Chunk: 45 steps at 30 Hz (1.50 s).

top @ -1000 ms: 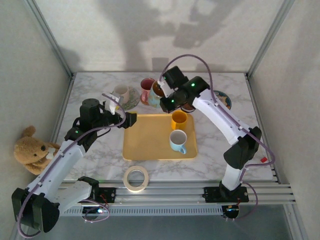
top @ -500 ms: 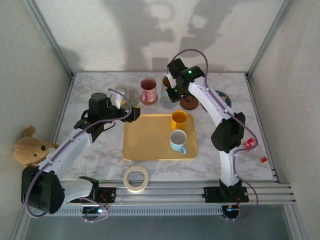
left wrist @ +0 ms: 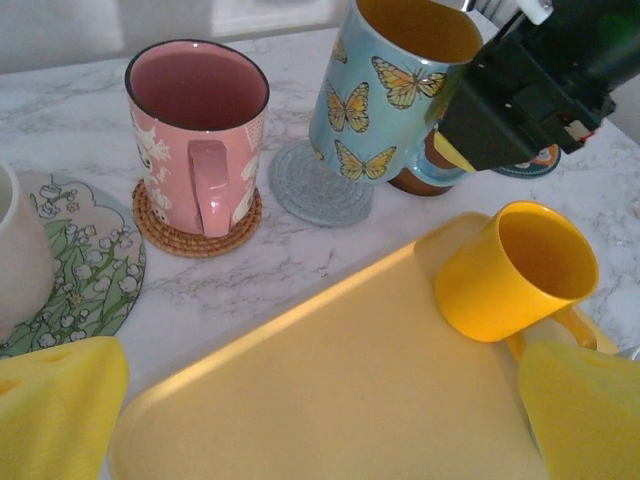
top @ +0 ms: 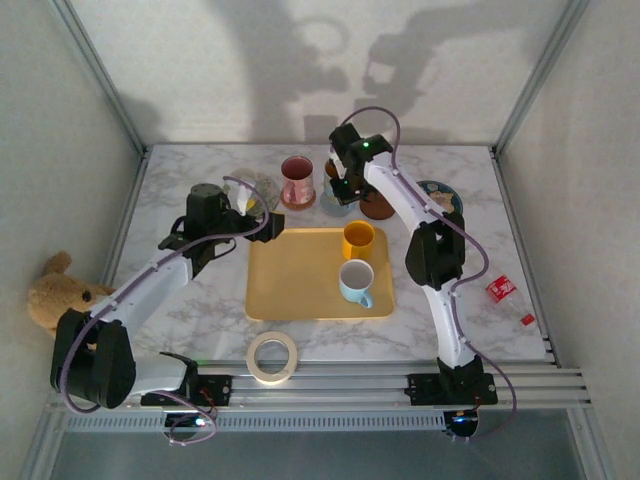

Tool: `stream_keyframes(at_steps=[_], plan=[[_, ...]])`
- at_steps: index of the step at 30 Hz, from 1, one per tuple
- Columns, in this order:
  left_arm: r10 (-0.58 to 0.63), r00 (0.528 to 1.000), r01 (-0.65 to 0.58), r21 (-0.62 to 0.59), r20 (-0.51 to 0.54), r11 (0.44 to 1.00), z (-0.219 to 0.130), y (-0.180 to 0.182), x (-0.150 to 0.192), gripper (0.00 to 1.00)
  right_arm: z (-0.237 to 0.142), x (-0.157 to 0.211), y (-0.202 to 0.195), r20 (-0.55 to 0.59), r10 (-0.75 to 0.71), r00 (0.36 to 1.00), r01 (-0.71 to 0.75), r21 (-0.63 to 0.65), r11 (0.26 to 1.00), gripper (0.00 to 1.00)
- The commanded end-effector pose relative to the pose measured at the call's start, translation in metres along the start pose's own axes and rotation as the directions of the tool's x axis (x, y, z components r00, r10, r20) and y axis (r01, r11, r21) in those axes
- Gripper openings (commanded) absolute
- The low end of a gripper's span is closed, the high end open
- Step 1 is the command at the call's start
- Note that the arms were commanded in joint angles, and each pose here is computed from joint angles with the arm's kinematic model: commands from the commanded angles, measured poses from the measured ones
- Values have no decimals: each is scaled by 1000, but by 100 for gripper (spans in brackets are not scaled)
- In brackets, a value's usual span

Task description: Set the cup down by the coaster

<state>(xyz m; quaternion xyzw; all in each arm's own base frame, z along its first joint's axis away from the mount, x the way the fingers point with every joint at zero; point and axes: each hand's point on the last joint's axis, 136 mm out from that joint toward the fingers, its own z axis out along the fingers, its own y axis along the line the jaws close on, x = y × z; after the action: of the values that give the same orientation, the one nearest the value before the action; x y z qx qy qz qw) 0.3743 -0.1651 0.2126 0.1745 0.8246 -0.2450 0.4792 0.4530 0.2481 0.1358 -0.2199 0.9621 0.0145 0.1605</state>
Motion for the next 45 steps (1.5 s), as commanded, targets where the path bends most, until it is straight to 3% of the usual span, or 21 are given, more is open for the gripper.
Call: stream_keyframes(at_steps=[1,11,24,45], plan=[[20,1000,-20,21,9,1000,2,-4,3,100,-13,-31,-4,110,30,993,-29,-5,1000,0],[60,998,-60,54,-16,997,-2,-10,17,100,9,-34,-2,88,38,995,-37,-6,999,0],[73,997,-72,50,-16,996,-4,-10,13,100,30,-25,-7,39,43,998,-44,30,999,0],[71,997,-70,30,-29,997,-6,-8,16,100,42,-19,-1,17,60,998,-60,-5,998,0]])
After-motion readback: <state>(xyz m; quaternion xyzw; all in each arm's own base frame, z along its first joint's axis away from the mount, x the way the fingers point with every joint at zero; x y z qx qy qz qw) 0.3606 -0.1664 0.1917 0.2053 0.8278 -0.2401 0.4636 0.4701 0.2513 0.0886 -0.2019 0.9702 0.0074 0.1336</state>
